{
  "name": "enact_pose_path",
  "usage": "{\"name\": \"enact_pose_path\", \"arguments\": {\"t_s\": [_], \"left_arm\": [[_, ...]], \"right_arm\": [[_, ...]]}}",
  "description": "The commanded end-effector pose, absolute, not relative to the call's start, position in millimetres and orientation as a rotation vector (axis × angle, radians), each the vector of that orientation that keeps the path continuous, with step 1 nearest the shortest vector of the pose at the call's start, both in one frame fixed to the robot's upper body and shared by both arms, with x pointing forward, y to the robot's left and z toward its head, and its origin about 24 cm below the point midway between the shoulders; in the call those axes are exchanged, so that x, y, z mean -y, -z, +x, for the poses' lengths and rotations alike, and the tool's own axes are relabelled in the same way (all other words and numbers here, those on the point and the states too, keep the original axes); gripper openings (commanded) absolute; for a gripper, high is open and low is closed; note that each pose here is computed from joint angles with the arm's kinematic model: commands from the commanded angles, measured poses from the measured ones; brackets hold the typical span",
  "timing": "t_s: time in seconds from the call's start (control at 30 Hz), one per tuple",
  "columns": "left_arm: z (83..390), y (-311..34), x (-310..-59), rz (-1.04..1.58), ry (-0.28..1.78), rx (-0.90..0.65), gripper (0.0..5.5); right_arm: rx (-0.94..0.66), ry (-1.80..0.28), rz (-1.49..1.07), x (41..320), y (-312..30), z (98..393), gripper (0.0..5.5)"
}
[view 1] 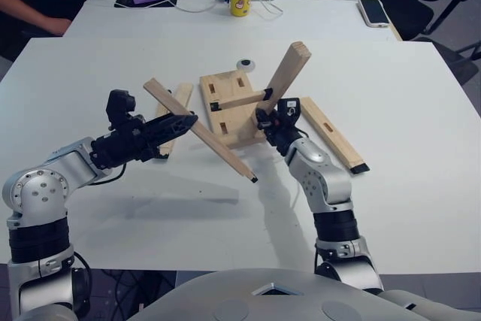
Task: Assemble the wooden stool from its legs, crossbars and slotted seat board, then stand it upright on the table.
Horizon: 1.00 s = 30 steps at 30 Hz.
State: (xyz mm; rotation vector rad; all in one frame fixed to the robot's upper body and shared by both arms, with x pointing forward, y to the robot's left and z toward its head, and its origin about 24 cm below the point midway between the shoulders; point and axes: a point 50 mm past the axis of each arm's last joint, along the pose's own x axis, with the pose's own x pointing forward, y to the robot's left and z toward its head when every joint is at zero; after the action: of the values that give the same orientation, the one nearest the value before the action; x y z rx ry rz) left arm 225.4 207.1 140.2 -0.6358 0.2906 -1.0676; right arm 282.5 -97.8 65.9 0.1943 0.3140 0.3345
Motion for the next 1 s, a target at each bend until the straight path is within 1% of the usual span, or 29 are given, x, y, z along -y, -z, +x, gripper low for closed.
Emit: {"name": "enact_pose_path", "arguments": {"t_s": [0.03,0.13,0.3,0.33,0.47,0.6,0.7,0.8,0.9,1.0], "left_arm": [[216,-150,-208,-0.609,1.067,-0.247,2.04],[211,-149,-208,-0.598,1.049,-0.245,2.04],[211,-152,-205,-0.548,0.991,-0.205,2.04],[212,-153,-204,-0.542,0.985,-0.197,2.04],[220,-154,-205,-0.495,0.938,-0.169,2.04],[222,-158,-204,-0.465,0.91,-0.107,2.04],[223,-162,-207,-0.422,0.899,-0.063,2.04],[221,-168,-205,-0.369,0.904,-0.012,2.04],[223,-170,-206,-0.282,0.891,0.022,2.04],[228,-166,-200,-0.194,0.911,0.024,2.04]], "right_arm": [[-0.335,-0.314,0.106,125,-74,269,1.06],[-0.368,-0.327,0.092,141,-77,261,1.06],[-0.422,-0.404,0.098,150,-78,257,1.06],[-0.43,-0.41,0.115,151,-77,256,1.43],[-0.427,-0.4,0.141,152,-73,249,2.03],[-0.41,-0.388,0.154,155,-69,244,2.48],[-0.419,-0.377,0.152,167,-61,226,2.9],[-0.455,-0.436,0.222,171,-57,201,3.37],[-0.473,-0.593,0.317,166,-52,186,3.39],[-0.434,-0.693,0.329,152,-56,190,3.39]]}}
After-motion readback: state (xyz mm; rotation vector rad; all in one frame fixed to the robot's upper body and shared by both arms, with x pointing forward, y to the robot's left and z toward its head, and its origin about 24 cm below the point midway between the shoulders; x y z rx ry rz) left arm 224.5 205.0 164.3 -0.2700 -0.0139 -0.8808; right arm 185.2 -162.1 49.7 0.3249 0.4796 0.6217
